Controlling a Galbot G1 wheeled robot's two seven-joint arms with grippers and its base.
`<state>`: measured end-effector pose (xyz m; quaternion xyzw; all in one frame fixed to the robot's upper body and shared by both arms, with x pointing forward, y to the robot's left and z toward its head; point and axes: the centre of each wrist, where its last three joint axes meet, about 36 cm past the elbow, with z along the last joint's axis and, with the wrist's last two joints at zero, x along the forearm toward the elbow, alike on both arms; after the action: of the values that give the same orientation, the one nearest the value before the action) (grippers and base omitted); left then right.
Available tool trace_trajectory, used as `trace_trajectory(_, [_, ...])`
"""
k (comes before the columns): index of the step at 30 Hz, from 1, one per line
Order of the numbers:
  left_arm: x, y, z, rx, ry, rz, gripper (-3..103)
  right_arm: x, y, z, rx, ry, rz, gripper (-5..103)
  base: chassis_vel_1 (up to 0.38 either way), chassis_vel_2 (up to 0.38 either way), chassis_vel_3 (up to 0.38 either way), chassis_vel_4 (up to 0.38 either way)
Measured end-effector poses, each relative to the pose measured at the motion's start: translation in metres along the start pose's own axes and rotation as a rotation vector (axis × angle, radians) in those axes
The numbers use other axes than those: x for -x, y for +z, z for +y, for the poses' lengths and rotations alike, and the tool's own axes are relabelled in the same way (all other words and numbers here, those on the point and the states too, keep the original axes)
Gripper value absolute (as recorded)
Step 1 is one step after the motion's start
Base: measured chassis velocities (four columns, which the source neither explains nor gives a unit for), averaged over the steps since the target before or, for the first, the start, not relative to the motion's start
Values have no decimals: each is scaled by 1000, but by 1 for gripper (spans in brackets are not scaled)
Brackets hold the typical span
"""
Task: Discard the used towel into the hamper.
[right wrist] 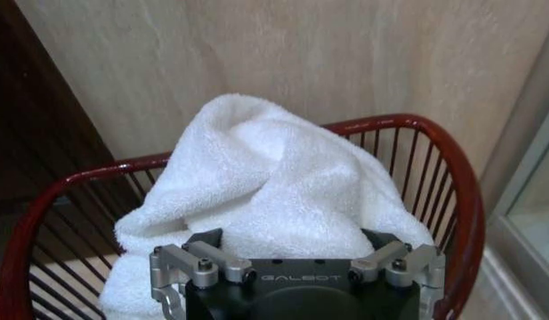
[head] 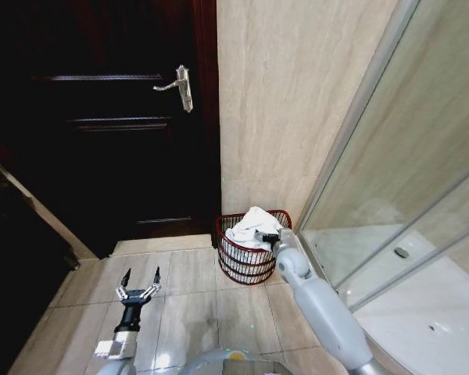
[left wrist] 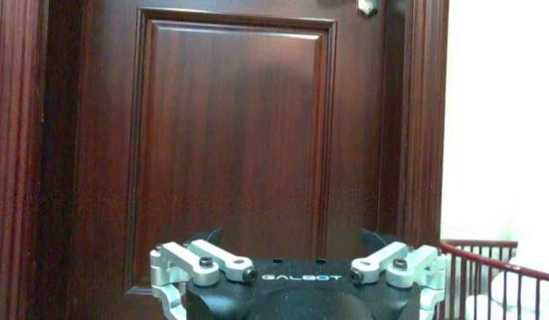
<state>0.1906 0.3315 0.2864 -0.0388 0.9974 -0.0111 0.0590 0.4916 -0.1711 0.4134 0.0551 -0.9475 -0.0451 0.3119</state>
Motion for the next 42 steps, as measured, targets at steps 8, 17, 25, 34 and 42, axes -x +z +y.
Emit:
trace_trajectory(8, [2, -3, 0, 1, -16, -8, 100, 18, -6, -1, -70, 34, -9, 100, 0, 0, 0, 0])
trace_trajectory(17, [6, 5, -5, -21, -31, -10, 100, -12, -16, 24, -58, -84, -213, 100, 0, 0, 0, 0])
trace_trajectory(25, [12, 1, -6, -34, -53, -37, 100, -1, -9, 50, -74, -286, -236, 100, 0, 0, 0, 0])
trace_trajectory(34, [11, 2, -9, -49, -86, -43, 100, 43, -10, 47, -51, -211, -84, 100, 0, 0, 0, 0])
trace_trajectory(42, [13, 2, -11, -53, -88, -48, 100, 42, -10, 18, -30, -42, -34, 100, 0, 0, 0, 0])
